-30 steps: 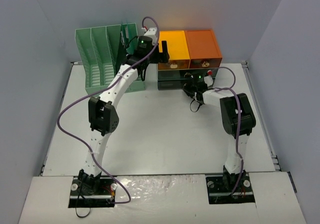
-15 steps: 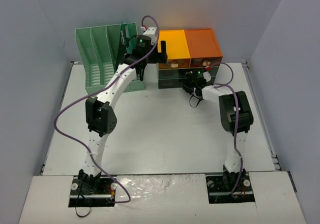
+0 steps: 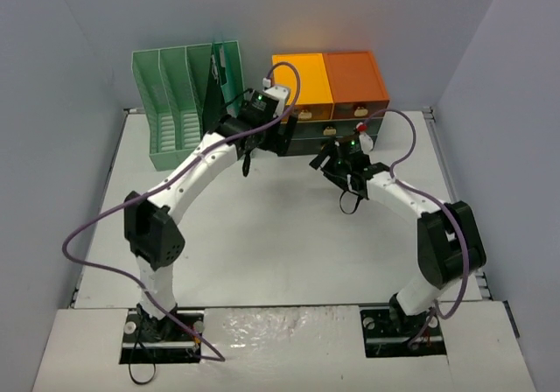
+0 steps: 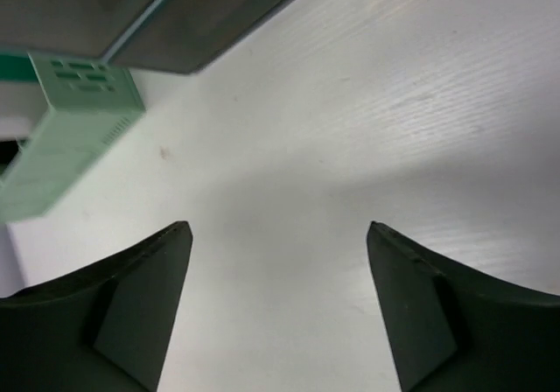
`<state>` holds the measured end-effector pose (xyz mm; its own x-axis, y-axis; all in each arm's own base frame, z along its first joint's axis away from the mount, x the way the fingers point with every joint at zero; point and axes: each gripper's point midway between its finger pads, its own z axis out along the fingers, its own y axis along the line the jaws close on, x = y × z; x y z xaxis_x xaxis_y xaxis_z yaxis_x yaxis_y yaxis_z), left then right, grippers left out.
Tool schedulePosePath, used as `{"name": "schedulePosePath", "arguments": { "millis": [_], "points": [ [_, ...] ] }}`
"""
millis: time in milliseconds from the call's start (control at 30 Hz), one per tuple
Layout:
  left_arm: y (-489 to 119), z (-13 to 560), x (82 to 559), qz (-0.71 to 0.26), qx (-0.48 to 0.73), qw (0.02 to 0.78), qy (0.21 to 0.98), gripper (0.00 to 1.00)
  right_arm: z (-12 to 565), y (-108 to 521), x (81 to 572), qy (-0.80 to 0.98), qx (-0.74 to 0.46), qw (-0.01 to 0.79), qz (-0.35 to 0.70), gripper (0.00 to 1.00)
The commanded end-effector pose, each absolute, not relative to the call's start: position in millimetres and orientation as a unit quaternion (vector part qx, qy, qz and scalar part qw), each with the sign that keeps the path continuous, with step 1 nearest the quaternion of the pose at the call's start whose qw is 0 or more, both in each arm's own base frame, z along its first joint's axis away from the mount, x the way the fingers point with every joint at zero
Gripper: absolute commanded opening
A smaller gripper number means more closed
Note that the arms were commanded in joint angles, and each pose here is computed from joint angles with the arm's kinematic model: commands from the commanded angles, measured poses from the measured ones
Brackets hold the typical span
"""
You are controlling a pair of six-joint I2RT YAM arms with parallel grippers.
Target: Organize the desk
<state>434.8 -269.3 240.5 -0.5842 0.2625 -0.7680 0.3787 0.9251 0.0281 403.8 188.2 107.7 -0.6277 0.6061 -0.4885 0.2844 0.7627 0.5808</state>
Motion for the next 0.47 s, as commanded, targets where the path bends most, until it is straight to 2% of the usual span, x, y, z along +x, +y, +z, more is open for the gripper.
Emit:
{"name": "schedulePosePath", "arguments": {
  "millis": [0,200,433],
  "points": [
    [-215.6,284.0,396.3,0.014,0.128,0.463,0.877,0.97,116.3,169.3,366.9,0.897,0.208,0.364,0.141,0.85],
    [-156.7,242.7,333.7,0.065,0.061,0.422,0.902,0.97,106.5,151.6,334.5,0.912,0.191,0.348,0.104,1.0],
    [-108.2,200.3,280.8,0.108,0.044,0.386,0.915,0.97,119.2,136.6,321.3,0.911,0.174,0.364,0.083,1.0]
  ]
}}
